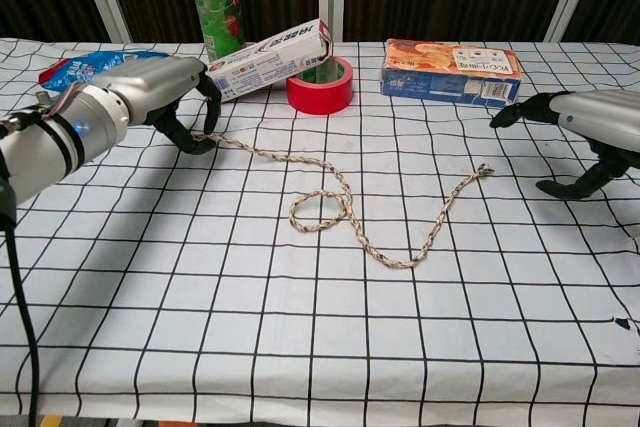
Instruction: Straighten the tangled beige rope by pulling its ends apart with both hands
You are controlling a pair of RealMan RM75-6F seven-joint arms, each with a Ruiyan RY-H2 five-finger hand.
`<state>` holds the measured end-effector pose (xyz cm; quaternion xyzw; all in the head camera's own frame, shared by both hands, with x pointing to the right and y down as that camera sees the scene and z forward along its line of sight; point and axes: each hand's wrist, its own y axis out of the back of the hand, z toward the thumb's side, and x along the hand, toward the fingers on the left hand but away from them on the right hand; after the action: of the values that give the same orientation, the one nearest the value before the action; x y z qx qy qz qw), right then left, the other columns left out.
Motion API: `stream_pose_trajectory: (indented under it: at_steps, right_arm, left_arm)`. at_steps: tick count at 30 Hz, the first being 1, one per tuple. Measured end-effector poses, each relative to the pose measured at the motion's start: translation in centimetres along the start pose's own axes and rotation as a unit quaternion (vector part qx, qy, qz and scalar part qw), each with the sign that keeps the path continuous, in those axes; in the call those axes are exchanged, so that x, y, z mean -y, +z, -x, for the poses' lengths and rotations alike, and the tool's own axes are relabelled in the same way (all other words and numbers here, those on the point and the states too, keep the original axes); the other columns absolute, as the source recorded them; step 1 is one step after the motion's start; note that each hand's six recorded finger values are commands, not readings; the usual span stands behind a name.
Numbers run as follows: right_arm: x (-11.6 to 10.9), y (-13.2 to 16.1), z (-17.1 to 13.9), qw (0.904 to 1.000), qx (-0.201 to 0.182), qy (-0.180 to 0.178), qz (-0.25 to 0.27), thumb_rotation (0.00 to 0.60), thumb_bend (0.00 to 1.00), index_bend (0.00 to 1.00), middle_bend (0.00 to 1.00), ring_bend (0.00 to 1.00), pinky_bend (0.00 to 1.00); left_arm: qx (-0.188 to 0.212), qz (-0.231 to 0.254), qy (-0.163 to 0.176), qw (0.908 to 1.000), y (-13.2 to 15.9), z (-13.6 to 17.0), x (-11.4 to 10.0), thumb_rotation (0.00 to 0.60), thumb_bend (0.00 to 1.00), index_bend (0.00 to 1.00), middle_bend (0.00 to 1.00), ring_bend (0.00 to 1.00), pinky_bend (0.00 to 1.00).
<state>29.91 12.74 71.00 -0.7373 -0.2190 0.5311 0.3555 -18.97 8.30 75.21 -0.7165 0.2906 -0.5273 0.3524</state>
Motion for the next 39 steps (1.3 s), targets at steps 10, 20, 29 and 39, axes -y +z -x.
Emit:
stream_pose_trajectory:
  at_steps: [10, 20, 29, 39]
  right_arm:
    - [1.0, 1.7, 2.4, 0.9998, -0.012, 0.019, -0.002, 0.600, 0.32, 0.22, 0.16, 0.00, 0.00]
    - [1.8, 3.4, 3.5, 0.9996, -0.021, 0.017, -0.005, 0.600, 0.32, 0.31, 0.18, 0.00, 0.00]
    - [1.9, 4.1, 4.0, 0.9995, -0.025, 0.010, -0.017, 0.600, 0.32, 0.38, 0.22, 0.00, 0.00]
    - [2.2, 4.5, 4.6, 0.9993, -0.023, 0.010, -0.026, 0.600, 0.32, 0.42, 0.24, 0.00, 0.00]
  left_arm:
    - [-0.009, -0.006, 0.000, 0.9999, -0.2, -0.1, 0.1, 0.600, 0.28, 0.62, 0.31, 0.04, 0.17]
    - [-0.015, -0.007, 0.001, 0.9999, -0.5, -0.1, 0.1, 0.600, 0.28, 0.62, 0.31, 0.04, 0.17]
    - [-0.016, -0.004, 0.001, 0.9999, -0.7, -0.2, 0.0, 0.600, 0.28, 0.62, 0.31, 0.04, 0.17]
    - [-0.019, -0.003, 0.001, 0.9998, -1.0, -0.2, -0.1, 0.600, 0.28, 0.62, 0.31, 0.04, 0.17]
